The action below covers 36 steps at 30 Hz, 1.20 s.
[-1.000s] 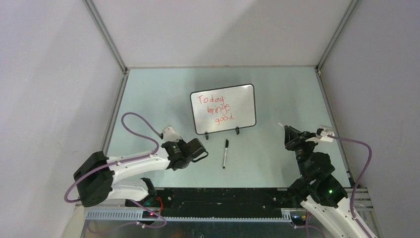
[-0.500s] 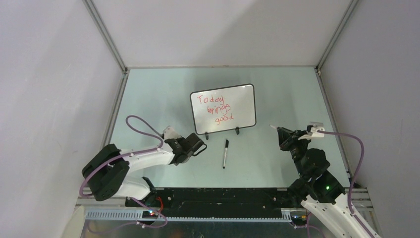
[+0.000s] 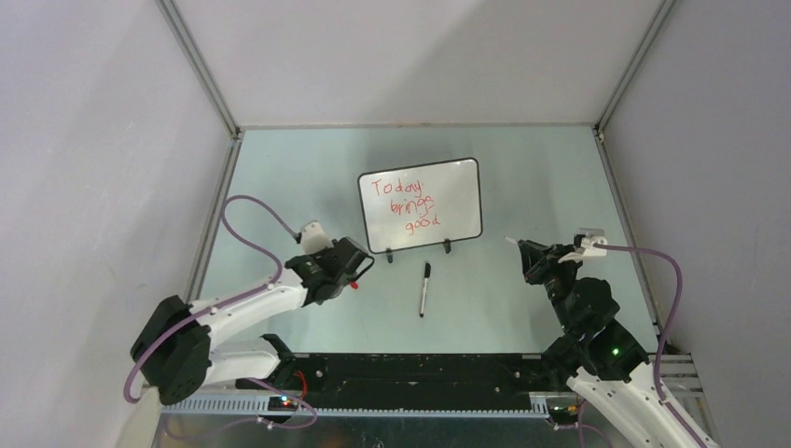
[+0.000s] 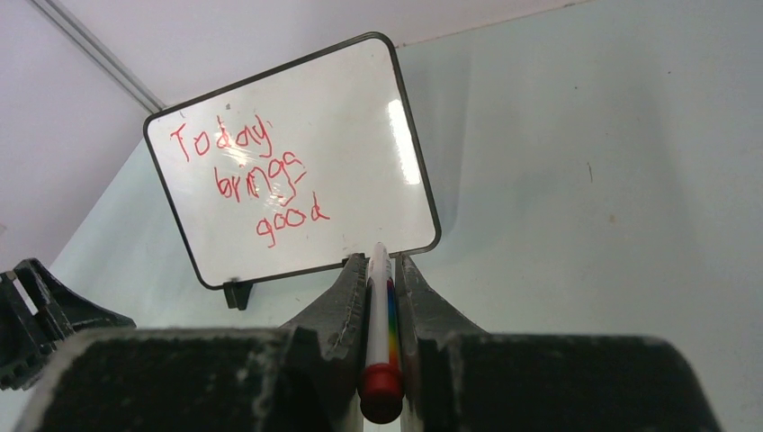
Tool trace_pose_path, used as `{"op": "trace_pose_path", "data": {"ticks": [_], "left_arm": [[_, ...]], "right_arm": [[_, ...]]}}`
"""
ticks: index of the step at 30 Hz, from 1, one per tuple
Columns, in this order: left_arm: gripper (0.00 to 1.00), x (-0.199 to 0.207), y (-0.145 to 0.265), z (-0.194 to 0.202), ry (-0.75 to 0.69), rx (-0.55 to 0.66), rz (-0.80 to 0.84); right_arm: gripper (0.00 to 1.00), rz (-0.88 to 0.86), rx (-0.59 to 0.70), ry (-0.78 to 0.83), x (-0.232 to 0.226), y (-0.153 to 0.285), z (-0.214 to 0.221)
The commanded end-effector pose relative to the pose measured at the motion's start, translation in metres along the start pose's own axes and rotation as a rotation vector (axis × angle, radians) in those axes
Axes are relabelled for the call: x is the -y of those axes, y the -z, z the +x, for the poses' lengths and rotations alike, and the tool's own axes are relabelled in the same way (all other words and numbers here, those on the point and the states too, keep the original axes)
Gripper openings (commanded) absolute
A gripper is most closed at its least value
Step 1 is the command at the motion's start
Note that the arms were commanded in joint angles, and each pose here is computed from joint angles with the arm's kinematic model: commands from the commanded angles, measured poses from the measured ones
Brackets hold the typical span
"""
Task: Write a sentence on the whiteboard
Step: Move the pen cap to the center of the board, then pick up the pen cap from the center of the board.
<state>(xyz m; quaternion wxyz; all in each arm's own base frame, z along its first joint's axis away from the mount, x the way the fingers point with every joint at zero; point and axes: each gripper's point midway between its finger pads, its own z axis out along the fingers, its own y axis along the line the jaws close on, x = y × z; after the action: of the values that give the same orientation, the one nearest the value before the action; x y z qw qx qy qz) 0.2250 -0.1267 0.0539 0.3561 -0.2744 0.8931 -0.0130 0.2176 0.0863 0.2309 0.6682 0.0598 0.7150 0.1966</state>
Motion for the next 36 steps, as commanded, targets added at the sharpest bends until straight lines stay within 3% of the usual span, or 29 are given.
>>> {"op": "trace_pose_path", "data": {"ticks": [1,5,12,30,36], "left_arm": [[0.51,-0.014,0.004,-0.014,-0.140,-0.016,-0.002],[0.50,-0.024,-0.002,-0.011,-0.101,-0.071,-0.058],[0.48,-0.003,-0.006,0.003,-0.093,-0.201,-0.133],[0.46,0.013,-0.023,0.015,0.031,-0.214,-0.083],[0.37,0.008,-0.034,0.021,0.041,-0.231,-0.120]], "right_arm": [[0.00,-0.039,0.048,-0.008,-0.011,0.000,-0.020],[0.00,-0.039,0.049,-0.007,-0.011,0.000,-0.020],[0.00,-0.037,0.052,-0.007,-0.010,0.000,-0.021],[0.00,-0.049,0.055,-0.007,-0.012,0.001,-0.021],[0.00,-0.044,0.059,-0.010,-0.010,0.003,-0.021]]}}
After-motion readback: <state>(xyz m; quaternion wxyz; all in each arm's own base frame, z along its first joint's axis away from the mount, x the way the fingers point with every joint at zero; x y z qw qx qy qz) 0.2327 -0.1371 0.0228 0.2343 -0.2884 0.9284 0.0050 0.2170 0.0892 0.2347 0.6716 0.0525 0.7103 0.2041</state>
